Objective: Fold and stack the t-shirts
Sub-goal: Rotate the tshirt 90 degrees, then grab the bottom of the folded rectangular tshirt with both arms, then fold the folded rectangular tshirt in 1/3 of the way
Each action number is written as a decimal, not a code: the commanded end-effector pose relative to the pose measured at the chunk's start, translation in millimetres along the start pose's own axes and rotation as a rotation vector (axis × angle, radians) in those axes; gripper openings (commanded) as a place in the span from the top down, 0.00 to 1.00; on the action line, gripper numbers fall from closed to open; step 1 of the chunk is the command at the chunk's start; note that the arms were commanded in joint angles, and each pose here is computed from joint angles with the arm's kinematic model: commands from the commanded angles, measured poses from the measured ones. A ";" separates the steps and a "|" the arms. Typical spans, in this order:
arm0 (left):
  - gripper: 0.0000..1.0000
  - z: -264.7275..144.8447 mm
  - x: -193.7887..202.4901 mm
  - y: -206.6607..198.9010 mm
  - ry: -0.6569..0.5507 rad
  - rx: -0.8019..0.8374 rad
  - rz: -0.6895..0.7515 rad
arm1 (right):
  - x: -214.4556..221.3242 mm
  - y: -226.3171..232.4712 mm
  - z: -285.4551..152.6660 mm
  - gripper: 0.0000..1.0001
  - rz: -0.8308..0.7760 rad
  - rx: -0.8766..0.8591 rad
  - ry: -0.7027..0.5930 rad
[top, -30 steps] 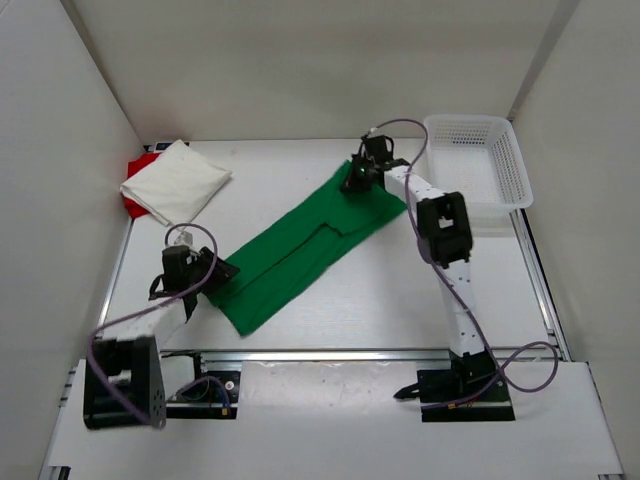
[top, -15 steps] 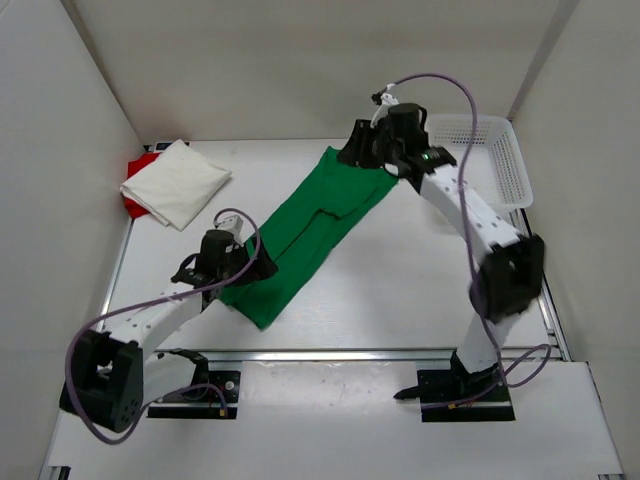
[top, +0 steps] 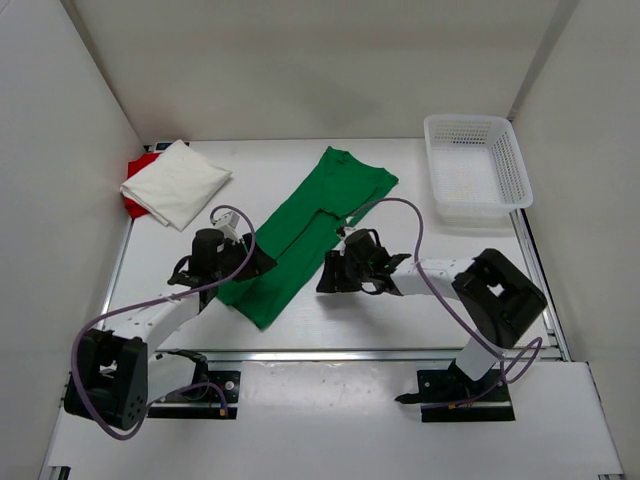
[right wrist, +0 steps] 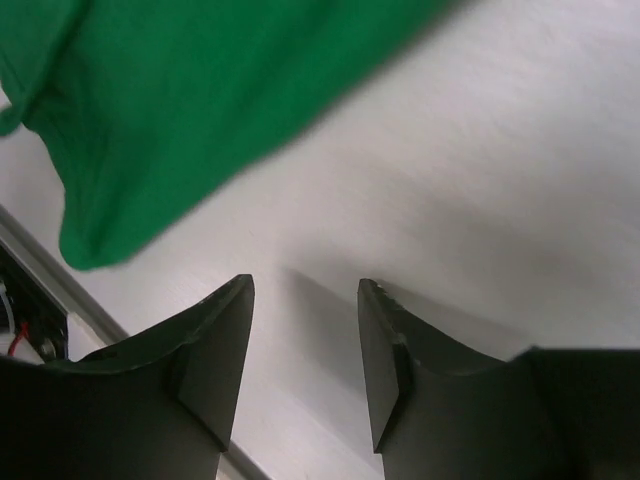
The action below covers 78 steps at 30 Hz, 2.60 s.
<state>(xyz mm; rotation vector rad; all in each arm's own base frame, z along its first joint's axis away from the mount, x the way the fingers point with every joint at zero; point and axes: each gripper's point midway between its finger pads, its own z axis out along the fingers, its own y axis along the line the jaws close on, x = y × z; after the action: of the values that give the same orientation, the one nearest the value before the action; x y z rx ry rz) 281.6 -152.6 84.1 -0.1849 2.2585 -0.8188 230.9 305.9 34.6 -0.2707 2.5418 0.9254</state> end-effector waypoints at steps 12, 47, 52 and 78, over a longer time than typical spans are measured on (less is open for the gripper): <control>0.41 -14.9 -2.3 -2.0 -0.024 -0.068 0.069 | -56.1 -3.3 69.2 0.92 0.152 -0.032 -0.113; 0.73 1.3 173.9 -21.7 0.484 -0.045 0.322 | 95.6 -63.9 -96.6 0.76 0.242 0.060 -0.064; 1.00 -6.9 173.9 -23.9 0.466 -0.065 0.338 | 108.1 -63.4 -98.5 1.00 0.251 0.066 -0.041; 1.00 88.5 -16.5 -62.1 0.279 -0.081 0.046 | -110.5 -98.6 -117.3 1.00 0.174 0.157 -0.302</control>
<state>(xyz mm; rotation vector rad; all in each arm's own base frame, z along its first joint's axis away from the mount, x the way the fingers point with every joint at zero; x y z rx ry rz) 326.3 -244.7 86.8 -0.0463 2.5443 -0.7777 286.9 162.0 96.6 0.1865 2.4457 0.7950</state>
